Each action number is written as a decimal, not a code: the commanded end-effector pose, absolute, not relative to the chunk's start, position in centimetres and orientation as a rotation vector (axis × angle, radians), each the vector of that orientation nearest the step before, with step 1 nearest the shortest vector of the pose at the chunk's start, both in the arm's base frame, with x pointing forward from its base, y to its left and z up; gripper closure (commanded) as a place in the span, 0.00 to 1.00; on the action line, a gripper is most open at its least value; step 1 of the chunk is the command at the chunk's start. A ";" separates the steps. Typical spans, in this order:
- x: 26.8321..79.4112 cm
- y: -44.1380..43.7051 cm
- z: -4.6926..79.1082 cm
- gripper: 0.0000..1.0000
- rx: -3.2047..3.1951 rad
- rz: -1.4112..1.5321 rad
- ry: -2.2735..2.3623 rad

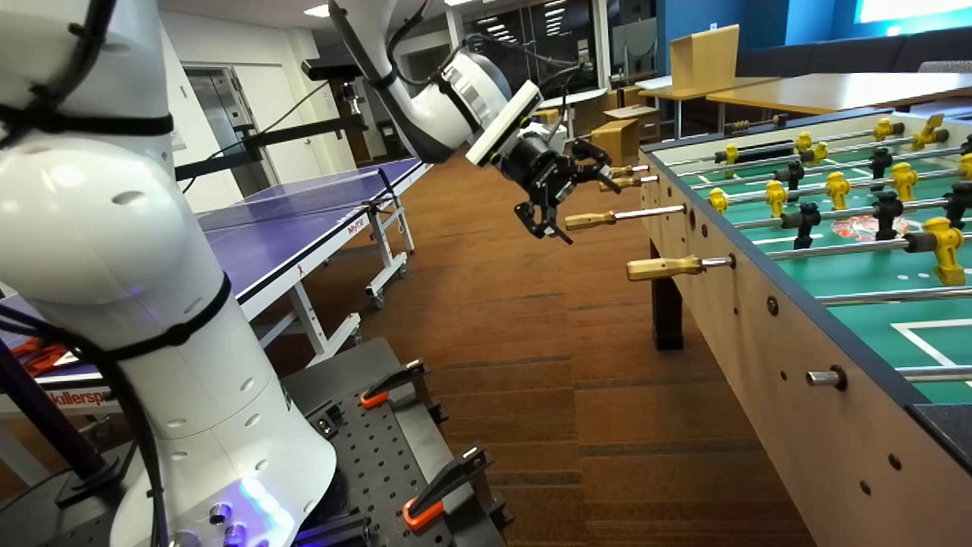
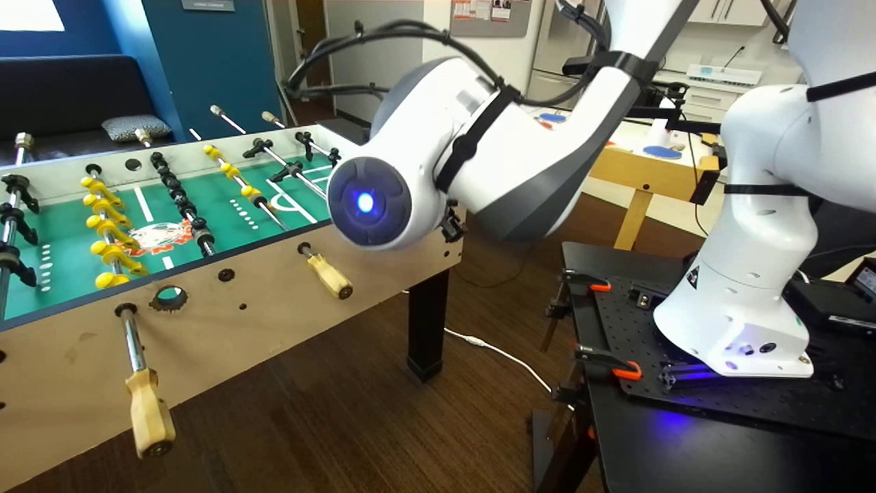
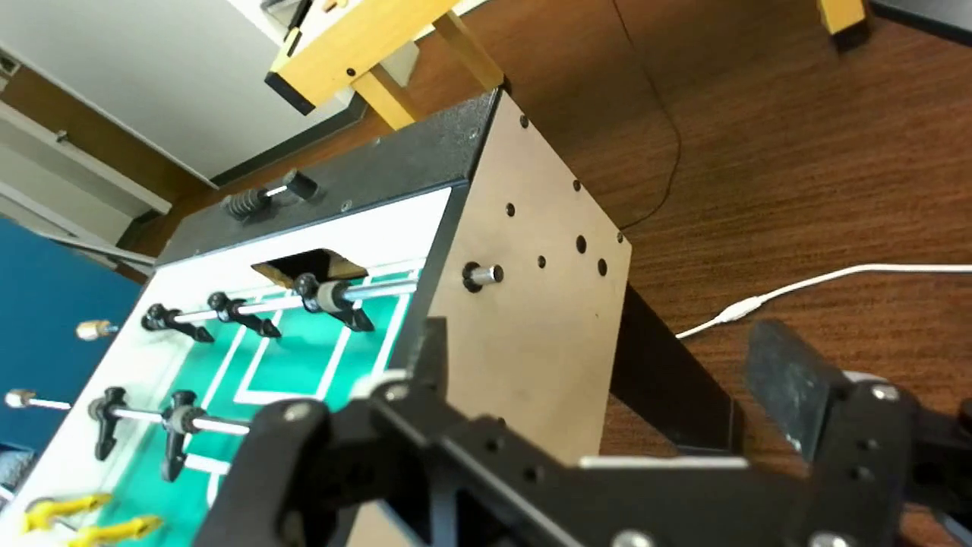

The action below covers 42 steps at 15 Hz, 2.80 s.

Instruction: Turn the rod that is third from the right on the foosball table to the right

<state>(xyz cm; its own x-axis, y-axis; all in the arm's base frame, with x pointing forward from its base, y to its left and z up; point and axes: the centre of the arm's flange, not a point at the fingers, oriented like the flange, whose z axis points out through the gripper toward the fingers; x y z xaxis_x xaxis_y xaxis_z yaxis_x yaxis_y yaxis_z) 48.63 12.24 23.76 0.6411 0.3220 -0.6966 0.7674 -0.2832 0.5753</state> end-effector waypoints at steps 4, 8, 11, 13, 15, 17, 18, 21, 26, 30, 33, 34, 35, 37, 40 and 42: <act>51.4 17.7 16.4 0.00 1.549 -0.736 1.143; 51.1 18.6 13.4 0.00 1.362 -0.790 1.338; 50.1 18.1 12.7 0.00 1.364 -0.795 1.351; 50.0 18.0 12.4 0.00 1.341 -0.809 1.368; 50.1 18.0 12.5 0.00 1.334 -0.813 1.373; 50.3 18.5 12.2 0.00 1.165 -0.933 1.416; 50.2 18.9 12.2 0.00 1.117 -0.974 1.437; 50.0 19.9 11.6 0.00 0.957 -1.089 1.502; 50.8 22.0 9.8 0.00 0.634 -1.161 1.668; 51.1 23.3 7.7 0.00 0.353 -1.121 1.793; 50.2 23.3 7.3 0.00 0.310 -1.149 1.789; 50.2 23.4 7.1 0.00 0.267 -1.166 1.796; 50.2 23.4 7.0 0.00 0.247 -1.174 1.799; 50.1 23.5 7.0 0.00 0.237 -1.178 1.801; 50.1 24.2 6.4 0.00 0.085 -1.322 1.852; 49.6 24.1 5.9 0.00 -0.016 -1.414 1.883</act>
<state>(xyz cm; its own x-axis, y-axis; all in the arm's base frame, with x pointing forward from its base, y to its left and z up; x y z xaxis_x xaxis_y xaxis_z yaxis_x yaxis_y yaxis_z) 49.66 23.49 6.28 -0.6353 -0.3795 -0.6726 0.5005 0.4609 -0.7328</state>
